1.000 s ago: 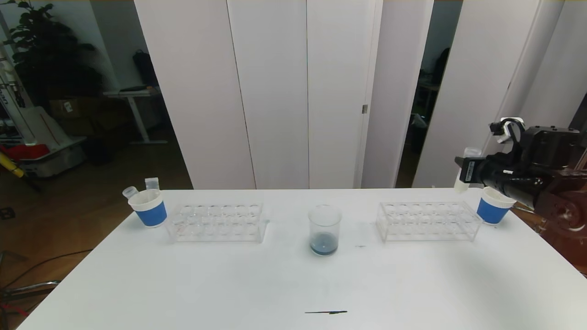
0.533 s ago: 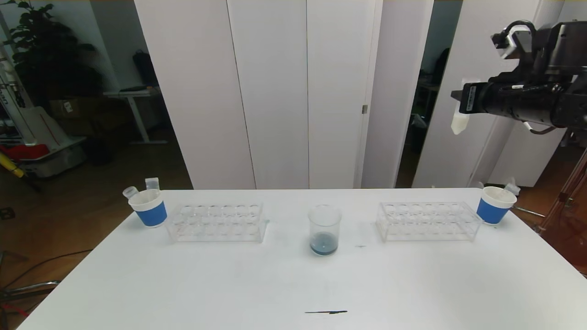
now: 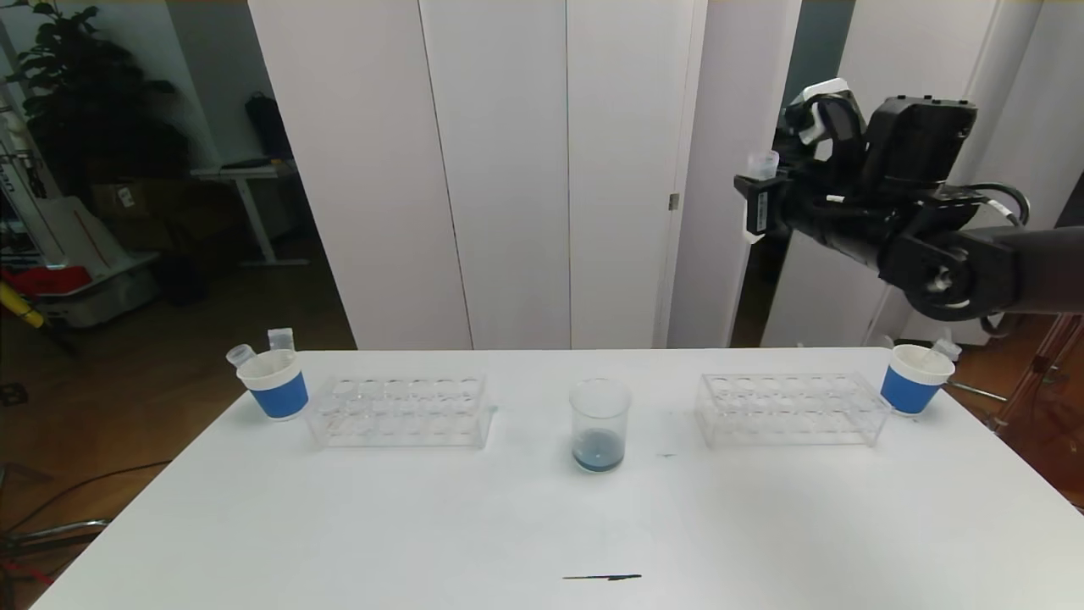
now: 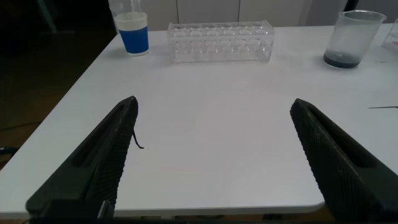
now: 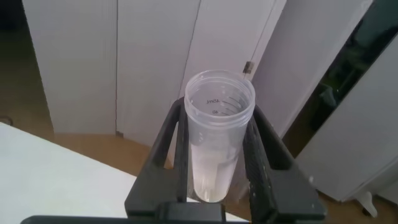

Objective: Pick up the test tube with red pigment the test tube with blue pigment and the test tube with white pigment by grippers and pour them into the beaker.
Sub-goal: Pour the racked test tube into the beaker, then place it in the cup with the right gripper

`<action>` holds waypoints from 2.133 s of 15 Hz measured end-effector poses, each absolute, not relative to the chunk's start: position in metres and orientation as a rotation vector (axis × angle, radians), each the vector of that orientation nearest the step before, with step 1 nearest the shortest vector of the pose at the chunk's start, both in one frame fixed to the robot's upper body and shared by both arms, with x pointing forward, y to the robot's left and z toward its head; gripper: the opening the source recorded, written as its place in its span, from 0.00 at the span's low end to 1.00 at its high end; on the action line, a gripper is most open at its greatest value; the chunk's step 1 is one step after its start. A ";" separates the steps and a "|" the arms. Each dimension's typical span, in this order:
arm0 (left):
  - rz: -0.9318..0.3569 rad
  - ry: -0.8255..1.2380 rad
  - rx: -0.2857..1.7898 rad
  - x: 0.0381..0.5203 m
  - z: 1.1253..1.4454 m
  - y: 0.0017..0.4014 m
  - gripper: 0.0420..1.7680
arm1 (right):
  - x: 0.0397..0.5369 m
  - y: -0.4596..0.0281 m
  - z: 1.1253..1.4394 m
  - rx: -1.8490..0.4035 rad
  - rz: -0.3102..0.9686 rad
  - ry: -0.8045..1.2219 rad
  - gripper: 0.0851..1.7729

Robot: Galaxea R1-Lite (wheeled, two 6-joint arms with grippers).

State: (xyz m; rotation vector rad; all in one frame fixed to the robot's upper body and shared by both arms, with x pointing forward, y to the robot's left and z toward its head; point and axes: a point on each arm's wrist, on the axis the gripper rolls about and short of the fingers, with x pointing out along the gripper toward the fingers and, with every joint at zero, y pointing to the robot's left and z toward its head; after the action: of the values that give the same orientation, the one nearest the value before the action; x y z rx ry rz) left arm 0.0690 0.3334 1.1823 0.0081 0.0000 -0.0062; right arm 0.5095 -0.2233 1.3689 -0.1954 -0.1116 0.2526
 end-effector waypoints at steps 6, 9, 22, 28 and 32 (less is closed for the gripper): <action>-0.006 0.000 0.008 0.069 1.182 0.333 0.99 | 0.500 -0.181 1.302 -0.220 0.491 -0.147 0.30; -0.006 0.000 0.008 0.069 1.182 0.333 0.99 | 0.498 -0.178 1.289 -0.267 0.584 -0.191 0.30; -0.006 0.000 0.008 0.069 1.182 0.333 0.99 | 0.486 -0.164 1.241 -0.465 0.686 -0.215 0.30; -0.006 0.000 0.008 0.069 1.182 0.333 0.99 | 0.488 -0.162 1.231 -0.646 0.816 -0.313 0.30; -0.006 0.000 0.008 0.069 1.182 0.333 0.99 | 0.493 -0.159 1.231 -0.751 0.817 -0.368 0.30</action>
State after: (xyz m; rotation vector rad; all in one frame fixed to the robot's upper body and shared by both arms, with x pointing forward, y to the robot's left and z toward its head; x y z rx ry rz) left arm 0.0690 0.3334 1.1823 0.0077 0.0004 -0.0057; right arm 0.4931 -0.1587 1.2308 -0.7509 -0.3681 0.8167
